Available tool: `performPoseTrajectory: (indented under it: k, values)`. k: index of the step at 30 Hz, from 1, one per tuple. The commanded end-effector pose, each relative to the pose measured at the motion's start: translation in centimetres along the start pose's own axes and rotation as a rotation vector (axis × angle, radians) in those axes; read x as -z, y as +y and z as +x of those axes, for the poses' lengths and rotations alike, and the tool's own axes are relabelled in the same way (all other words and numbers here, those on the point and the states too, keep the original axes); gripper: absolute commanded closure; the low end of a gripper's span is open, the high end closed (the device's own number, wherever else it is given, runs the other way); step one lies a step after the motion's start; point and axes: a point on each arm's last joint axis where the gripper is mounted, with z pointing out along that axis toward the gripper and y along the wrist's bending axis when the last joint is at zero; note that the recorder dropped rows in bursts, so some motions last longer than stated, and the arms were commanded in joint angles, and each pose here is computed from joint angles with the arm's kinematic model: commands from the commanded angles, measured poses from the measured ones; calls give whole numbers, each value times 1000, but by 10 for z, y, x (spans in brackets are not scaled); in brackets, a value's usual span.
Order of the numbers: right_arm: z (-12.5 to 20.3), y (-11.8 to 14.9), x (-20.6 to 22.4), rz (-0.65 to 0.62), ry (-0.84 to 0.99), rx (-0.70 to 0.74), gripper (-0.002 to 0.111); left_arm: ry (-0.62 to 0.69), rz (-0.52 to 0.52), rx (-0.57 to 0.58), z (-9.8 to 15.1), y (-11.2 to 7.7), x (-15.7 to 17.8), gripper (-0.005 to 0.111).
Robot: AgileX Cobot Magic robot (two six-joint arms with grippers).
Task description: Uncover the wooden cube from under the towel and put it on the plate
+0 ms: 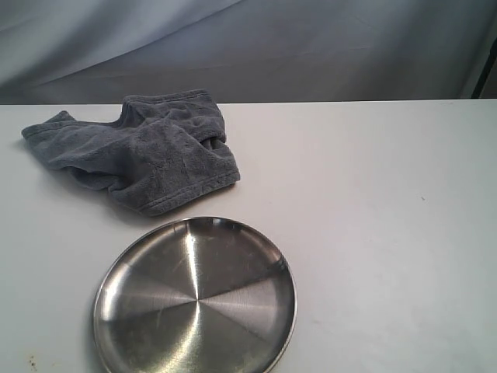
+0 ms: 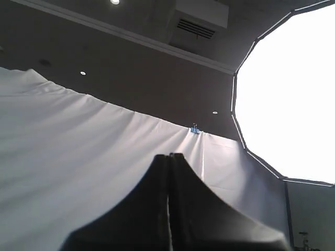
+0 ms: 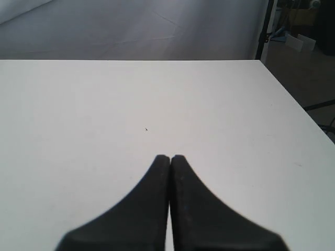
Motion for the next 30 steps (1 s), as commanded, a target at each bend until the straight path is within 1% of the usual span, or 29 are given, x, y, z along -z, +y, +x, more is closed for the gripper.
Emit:
performPoseTrajectory:
  k: [1, 2, 3, 4, 8, 12, 13, 14, 17, 19, 22, 26, 30]
  values:
    - [1, 0, 0, -1, -6, -4, 108, -15, -14, -81, -1, 1, 0, 107]
    - [1, 0, 0, -1, -6, -4, 108, -15, -14, -83, -1, 1, 0, 107]
    - [1, 0, 0, -1, -6, -4, 108, 16, -33, -84, 1, 3, 0, 107]
    - [1, 0, 0, -1, -6, -4, 108, 27, -42, -88, -1, 3, -3, 107]
    - [1, 0, 0, -1, -6, -4, 108, 97, -63, -80, -10, 5, -35, 107]
    - [1, 0, 0, -1, -6, -4, 108, 189, -59, -36, -6, 10, -76, 107]
    - [1, 0, 0, -1, -6, -4, 108, 189, -33, -28, -7, 10, -90, 107]
    - [1, 0, 0, -1, -6, -4, 108, 206, -14, -34, -4, 12, -101, 107]
    - [1, 0, 0, -1, -6, -4, 108, 201, 72, -59, -1, 13, -139, 107]
    - [1, 0, 0, -1, -6, -4, 108, 218, 122, -72, 5, 15, -162, 107]
    - [1, 0, 0, -1, -6, -4, 108, 278, 153, -46, 19, 22, -188, 107]
    - [1, 0, 0, -1, -6, -4, 108, 335, 138, -28, 42, 36, -211, 107]
    - [1, 0, 0, -1, -6, -4, 108, 403, 112, -9, 68, 49, -217, 107]
